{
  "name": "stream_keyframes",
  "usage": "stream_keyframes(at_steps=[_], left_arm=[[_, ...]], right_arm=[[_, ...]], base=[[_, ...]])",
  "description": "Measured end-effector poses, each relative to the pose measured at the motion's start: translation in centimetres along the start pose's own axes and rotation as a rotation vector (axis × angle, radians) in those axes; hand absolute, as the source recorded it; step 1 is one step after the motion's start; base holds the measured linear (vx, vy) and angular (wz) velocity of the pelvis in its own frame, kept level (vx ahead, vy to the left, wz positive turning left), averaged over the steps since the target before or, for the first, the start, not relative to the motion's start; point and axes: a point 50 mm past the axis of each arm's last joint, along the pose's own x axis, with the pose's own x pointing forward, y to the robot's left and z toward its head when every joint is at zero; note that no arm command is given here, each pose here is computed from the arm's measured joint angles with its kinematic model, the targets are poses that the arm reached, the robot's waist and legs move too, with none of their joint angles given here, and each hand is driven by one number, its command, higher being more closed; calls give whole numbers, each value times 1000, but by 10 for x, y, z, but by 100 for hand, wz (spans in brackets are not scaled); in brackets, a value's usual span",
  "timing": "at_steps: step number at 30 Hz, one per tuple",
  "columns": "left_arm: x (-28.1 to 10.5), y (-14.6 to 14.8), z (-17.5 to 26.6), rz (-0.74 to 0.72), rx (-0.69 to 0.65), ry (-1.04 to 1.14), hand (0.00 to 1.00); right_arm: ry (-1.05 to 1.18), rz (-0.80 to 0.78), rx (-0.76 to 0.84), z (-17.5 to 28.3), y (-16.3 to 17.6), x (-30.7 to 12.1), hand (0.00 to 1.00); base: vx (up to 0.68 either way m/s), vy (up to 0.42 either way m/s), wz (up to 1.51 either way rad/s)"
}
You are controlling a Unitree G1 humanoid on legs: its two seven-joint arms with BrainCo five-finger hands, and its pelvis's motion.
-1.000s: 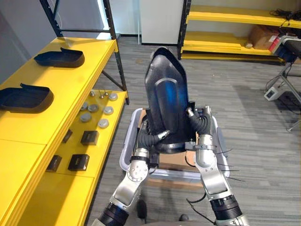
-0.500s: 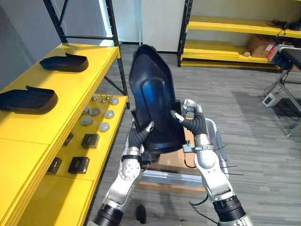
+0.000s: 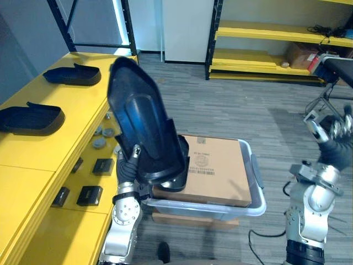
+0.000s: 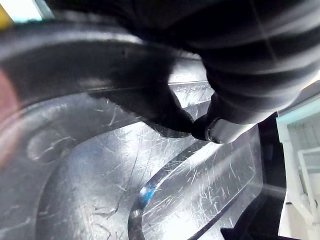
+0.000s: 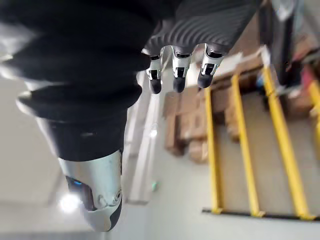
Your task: Walk over and take plastic housings, then place them on the shelf
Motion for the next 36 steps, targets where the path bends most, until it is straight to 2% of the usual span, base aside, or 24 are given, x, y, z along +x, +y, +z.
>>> stream_keyframes(at_steps=[3, 6, 9, 12, 16, 20, 25, 29, 36], left_arm=[[-8, 5, -1, 10, -14, 12, 100], [-13, 8, 2, 2, -23, -5, 100], [-15, 9, 1, -17, -36, 0, 100], [-23, 12, 0, -27, -59, 19, 100], [-24, 11, 6, -27, -112, 5, 100], [-23, 5, 18, -18, -201, -33, 100], [-23, -7, 19, -56, -240, -34, 100], [-18, -22, 22, -122, -267, -63, 100], [-11, -44, 8, -241, -221, -7, 100]], right_arm=[[373, -87, -145, -72, -44, -30, 0], [630, -95, -216, -115, -68, -72, 0], [822, -47, -247, -141, -76, -111, 0], [940, 36, -253, -155, -66, -135, 0], [964, 149, -280, -161, -45, -146, 0], [922, 259, -356, -160, -31, -136, 0], [890, 398, -397, -160, -7, -133, 0], [891, 438, -391, -161, 10, -129, 0], [896, 480, -394, -162, 26, -133, 0]], base=[[0, 0, 5], [0, 0, 6], [7, -12, 21], [-25, -23, 35], [-32, -27, 109], [-17, -21, 185], [60, 40, 169], [185, 124, 118], [259, 173, 68]])
